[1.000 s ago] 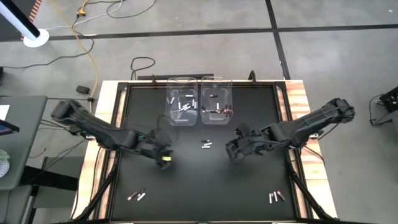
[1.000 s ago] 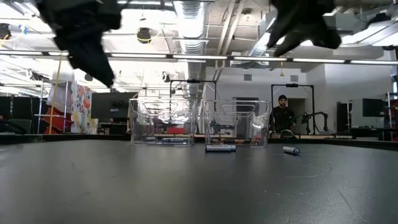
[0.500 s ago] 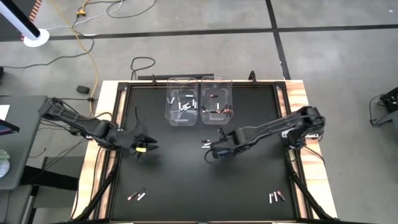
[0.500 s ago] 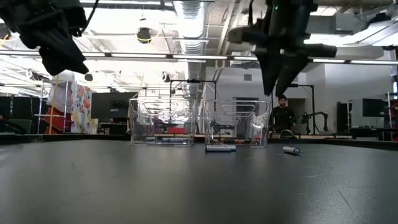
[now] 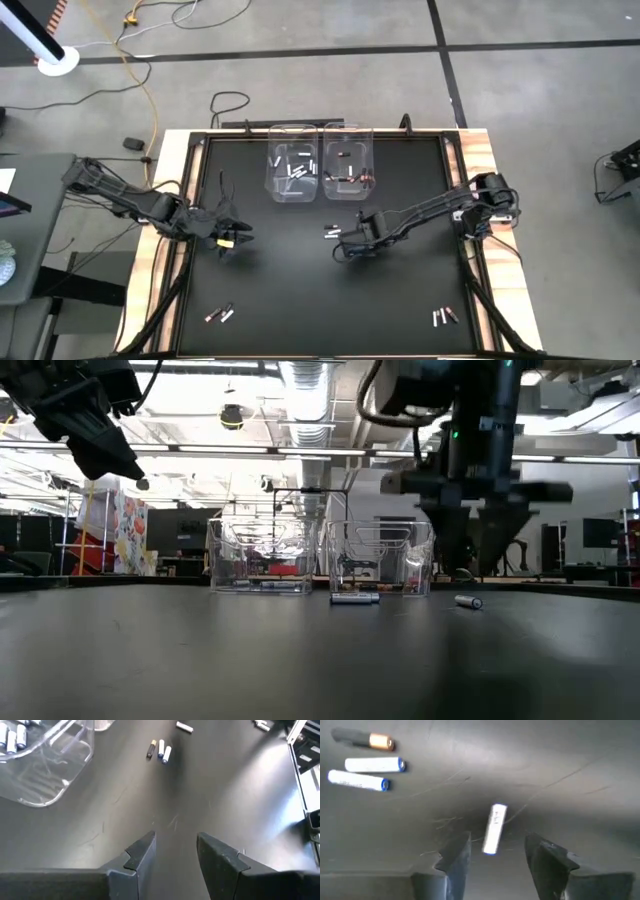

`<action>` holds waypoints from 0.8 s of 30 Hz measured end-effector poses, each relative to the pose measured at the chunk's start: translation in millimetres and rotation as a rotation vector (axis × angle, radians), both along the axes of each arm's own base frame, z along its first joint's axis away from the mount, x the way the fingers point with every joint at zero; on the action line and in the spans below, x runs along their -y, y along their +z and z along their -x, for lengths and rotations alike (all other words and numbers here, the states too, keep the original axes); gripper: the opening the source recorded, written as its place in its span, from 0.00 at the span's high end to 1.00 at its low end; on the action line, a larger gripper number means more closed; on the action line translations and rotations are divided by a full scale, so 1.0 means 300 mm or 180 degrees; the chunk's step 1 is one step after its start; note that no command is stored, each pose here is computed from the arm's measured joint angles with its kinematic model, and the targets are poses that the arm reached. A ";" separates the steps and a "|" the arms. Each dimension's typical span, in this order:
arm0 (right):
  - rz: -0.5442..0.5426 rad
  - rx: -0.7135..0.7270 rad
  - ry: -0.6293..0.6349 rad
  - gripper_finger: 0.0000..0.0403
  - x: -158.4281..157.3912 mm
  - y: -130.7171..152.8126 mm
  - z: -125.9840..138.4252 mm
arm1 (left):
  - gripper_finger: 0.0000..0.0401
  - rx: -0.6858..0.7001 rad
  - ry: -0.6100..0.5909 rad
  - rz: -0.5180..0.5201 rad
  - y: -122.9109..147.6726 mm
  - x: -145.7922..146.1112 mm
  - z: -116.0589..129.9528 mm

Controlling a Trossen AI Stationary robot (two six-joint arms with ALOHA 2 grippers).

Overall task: Sort batteries
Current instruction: Put the white battery into the left transparent bin

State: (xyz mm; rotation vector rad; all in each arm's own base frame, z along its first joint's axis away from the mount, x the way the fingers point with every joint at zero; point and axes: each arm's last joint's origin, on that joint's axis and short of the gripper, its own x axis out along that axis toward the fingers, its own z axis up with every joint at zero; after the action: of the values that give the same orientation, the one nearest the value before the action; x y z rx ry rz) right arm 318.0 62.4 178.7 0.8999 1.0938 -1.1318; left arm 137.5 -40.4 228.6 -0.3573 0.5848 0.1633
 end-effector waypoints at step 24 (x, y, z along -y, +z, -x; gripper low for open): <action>-0.0339 0.0163 -0.0290 0.84 0.051 -0.133 0.038 | 0.65 -0.0050 0.0364 -0.0285 -0.001 -0.081 -0.020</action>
State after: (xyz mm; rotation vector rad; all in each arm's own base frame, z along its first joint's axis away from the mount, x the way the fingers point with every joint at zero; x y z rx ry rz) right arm 306.5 47.1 138.6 1.0658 1.0884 -1.1269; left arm 143.4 -16.1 228.2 -0.3030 0.5708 0.3016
